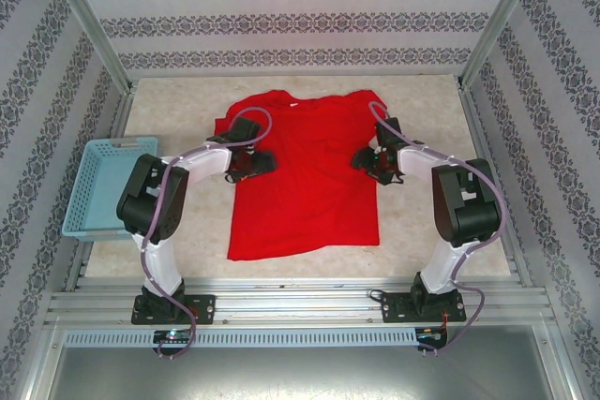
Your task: Fold the inside-out t-shirt
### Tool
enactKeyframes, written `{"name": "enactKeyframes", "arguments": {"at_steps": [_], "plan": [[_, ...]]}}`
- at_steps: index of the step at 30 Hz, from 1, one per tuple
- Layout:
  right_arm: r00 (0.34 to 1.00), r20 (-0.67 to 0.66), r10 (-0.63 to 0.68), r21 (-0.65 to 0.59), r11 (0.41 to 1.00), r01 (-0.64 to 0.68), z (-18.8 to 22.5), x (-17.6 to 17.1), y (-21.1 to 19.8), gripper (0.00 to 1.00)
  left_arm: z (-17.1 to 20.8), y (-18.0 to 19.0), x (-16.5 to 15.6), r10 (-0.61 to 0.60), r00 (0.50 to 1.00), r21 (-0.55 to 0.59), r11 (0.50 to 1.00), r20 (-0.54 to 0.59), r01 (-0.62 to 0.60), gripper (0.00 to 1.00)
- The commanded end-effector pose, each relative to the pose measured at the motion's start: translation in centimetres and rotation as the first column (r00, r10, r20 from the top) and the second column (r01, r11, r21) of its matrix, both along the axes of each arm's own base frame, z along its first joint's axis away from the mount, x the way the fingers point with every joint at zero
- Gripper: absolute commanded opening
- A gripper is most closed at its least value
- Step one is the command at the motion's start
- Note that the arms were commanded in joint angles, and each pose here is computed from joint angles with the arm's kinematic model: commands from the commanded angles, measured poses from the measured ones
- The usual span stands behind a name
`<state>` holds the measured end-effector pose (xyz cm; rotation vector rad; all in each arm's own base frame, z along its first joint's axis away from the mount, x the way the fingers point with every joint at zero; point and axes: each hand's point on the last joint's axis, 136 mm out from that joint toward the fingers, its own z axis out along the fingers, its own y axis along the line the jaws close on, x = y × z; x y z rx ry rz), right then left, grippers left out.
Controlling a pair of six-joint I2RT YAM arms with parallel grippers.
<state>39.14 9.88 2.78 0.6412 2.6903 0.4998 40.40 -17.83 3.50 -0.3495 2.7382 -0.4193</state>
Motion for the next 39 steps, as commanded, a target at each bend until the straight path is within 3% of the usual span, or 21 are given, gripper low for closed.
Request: {"name": "enactKeyframes", "arguments": {"at_steps": [1, 5, 10, 15, 19, 23, 29, 39], "plan": [[1.000, 0.002, 0.012, -0.021, 1.000, -0.012, 1.3, 0.2, -0.5, 0.67, 1.2, -1.5, -1.1, -0.054, 0.998, 0.044, 0.998, -0.008, 0.055, 0.83], [0.997, 0.074, 0.031, -0.024, 0.999, -0.030, 5.0, -1.5, -0.8, 0.70, 4.7, -2.8, -4.4, -0.203, 0.978, 0.188, 0.964, 0.056, 0.189, 0.87], [0.989, 0.140, 0.057, -0.010, 0.998, -0.056, 7.5, -6.4, -0.8, 0.76, 5.9, -6.8, -11.7, -0.492, 0.867, 0.325, 0.834, 0.074, 0.446, 0.93], [0.986, 0.148, 0.077, -0.013, 0.997, -0.076, 7.6, -11.5, -0.5, 0.80, 3.9, -9.7, -18.6, -0.684, 0.730, 0.292, 0.697, -0.003, 0.655, 0.93], [0.986, 0.146, 0.084, -0.006, 0.996, -0.084, 6.7, -14.2, -0.2, 0.82, 1.7, -9.9, -21.6, -0.751, 0.653, 0.323, 0.596, -0.102, 0.736, 0.93], [0.985, 0.146, 0.088, 0.008, 0.996, -0.090, 6.0, -15.5, 0.2, 0.82, 0.0, -9.2, -21.8, -0.746, 0.641, 0.380, 0.548, -0.181, 0.745, 0.90], [0.983, 0.165, 0.079, 0.010, 0.997, -0.082, 6.1, -16.0, 0.1, 0.82, -1.3, -9.5, -21.0, -0.735, 0.640, 0.417, 0.522, -0.224, 0.744, 0.84], [0.982, 0.168, 0.085, 0.010, 0.996, -0.088, 6.1, -16.0, 0.1, 0.82, -0.7, -9.7, -19.7, -0.709, 0.678, 0.467, 0.542, -0.192, 0.699, 0.72]]}}
